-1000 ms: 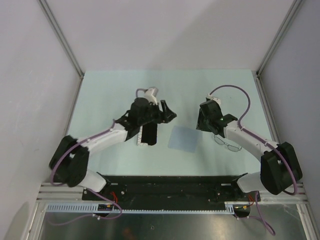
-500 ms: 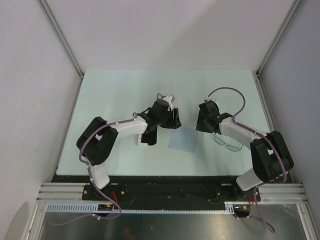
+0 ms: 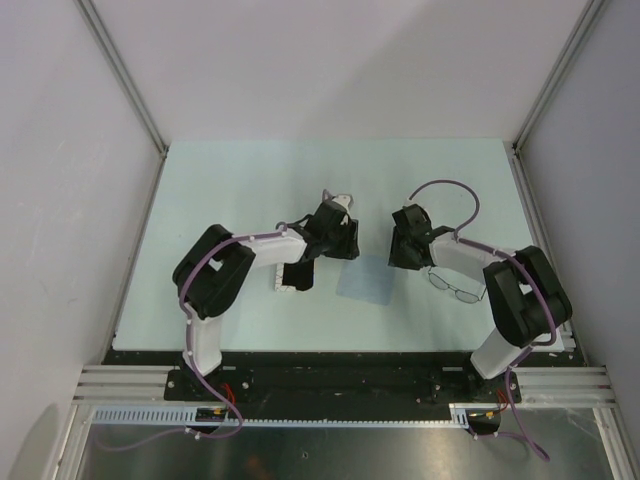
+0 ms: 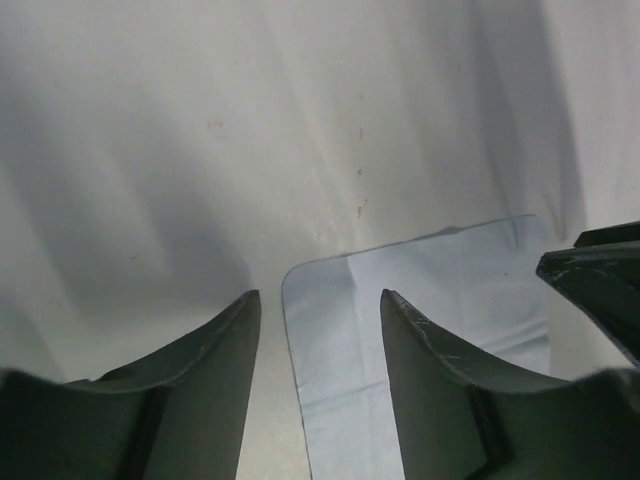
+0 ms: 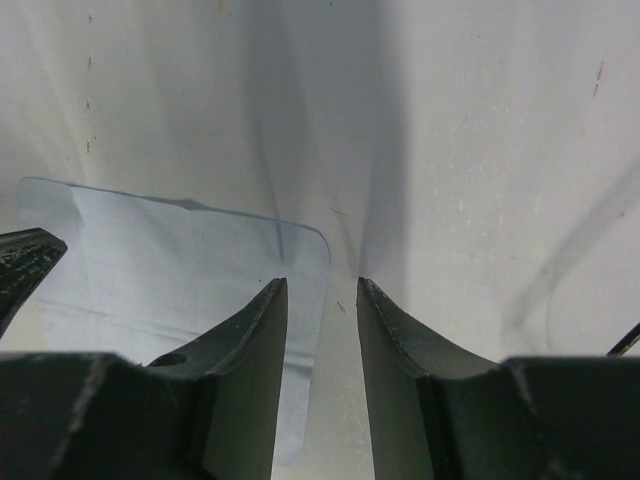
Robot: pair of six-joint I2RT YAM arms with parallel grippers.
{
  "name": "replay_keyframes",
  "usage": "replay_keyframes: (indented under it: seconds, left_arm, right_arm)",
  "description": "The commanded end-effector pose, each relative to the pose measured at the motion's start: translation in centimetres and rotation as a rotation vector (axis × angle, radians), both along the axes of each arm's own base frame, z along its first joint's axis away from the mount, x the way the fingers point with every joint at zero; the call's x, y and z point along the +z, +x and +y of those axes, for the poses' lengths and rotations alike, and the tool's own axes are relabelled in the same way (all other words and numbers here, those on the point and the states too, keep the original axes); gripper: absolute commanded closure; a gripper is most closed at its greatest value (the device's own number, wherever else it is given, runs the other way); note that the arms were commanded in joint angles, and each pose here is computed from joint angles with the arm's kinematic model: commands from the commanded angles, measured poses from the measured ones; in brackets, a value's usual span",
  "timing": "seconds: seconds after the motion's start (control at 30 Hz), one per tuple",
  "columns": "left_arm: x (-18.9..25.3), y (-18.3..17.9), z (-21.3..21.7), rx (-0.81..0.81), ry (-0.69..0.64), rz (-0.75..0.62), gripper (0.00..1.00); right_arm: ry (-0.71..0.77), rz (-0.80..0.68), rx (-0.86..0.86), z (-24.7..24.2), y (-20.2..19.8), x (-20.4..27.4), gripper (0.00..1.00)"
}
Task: Organize the sunglasses
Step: Pick up the corner of the glasses cleaning cloth from the center of the board.
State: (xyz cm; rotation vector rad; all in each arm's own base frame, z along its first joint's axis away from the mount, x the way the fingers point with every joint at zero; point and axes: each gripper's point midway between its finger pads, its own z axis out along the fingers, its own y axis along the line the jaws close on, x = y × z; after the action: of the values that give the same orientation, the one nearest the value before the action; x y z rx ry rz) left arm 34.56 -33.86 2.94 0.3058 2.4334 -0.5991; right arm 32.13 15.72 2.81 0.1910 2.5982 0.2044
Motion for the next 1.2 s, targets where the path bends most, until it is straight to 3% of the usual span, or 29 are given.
replay_keyframes:
  seconds: [0.0, 0.27, 0.73, 1.17]
  left_arm:
    - [-0.1, 0.9, -0.6, -0.014, 0.030, -0.021, 0.47]
    - [-0.7, 0.6, -0.8, -0.025, 0.033, 0.002, 0.57]
    - [-1.9, -0.5, -0.5, -0.028, 0.038, 0.054, 0.57]
    - [-2.3, -1.2, -0.4, -0.049, 0.044, 0.072, 0.64]
  right_arm:
    - [0.002, -0.016, -0.006, -0.1, 0.7, -0.4, 0.63]
    - [0.010, -0.014, 0.000, 0.1, 0.9, -0.8, 0.72]
    - [0.022, 0.018, 0.015, 0.3, 1.0, -2.3, 0.75]
    - [0.019, 0.017, 0.022, 0.4, 0.9, -2.1, 0.90]
